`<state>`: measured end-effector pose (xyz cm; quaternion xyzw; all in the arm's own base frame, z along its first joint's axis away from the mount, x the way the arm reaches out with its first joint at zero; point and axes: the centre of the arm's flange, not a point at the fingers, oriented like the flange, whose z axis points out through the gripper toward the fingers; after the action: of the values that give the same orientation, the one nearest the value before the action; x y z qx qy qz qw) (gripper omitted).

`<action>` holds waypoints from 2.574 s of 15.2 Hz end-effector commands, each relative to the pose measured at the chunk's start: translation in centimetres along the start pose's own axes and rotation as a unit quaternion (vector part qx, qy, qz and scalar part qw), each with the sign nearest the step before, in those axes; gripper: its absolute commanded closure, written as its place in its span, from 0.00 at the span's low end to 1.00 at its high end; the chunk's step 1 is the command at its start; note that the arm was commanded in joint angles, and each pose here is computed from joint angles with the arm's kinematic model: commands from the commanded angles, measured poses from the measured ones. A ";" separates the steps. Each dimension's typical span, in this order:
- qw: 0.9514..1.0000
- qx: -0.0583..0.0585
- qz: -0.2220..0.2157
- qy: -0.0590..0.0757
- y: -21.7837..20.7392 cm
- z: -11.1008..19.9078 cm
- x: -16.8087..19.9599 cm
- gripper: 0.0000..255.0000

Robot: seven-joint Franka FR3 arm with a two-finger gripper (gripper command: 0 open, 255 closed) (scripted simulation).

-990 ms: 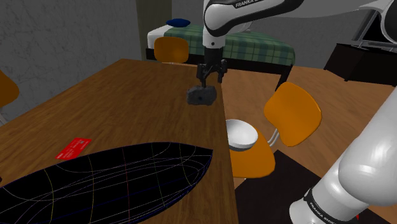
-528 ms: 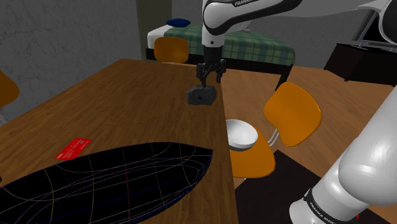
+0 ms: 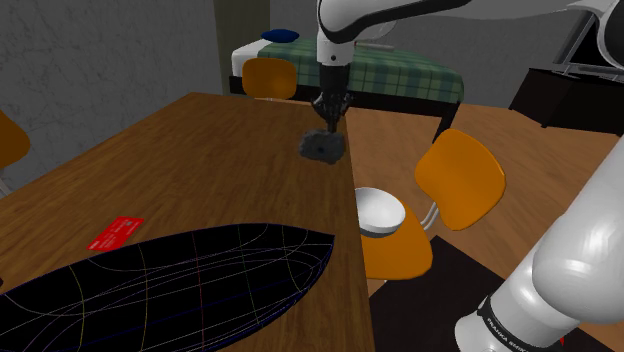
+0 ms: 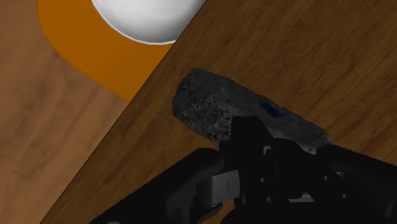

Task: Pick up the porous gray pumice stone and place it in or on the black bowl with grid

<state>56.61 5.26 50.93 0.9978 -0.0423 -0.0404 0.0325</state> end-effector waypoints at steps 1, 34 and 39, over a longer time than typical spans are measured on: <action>1.000 0.000 0.000 0.000 0.0 0.0 0.0 1.00; 0.991 0.101 -0.077 0.051 3.2 5.6 -1.6 0.00; 0.983 0.057 -0.171 0.029 -4.3 4.5 1.5 0.00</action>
<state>57.45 7.72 46.33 0.9933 0.1085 -0.0083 -0.0389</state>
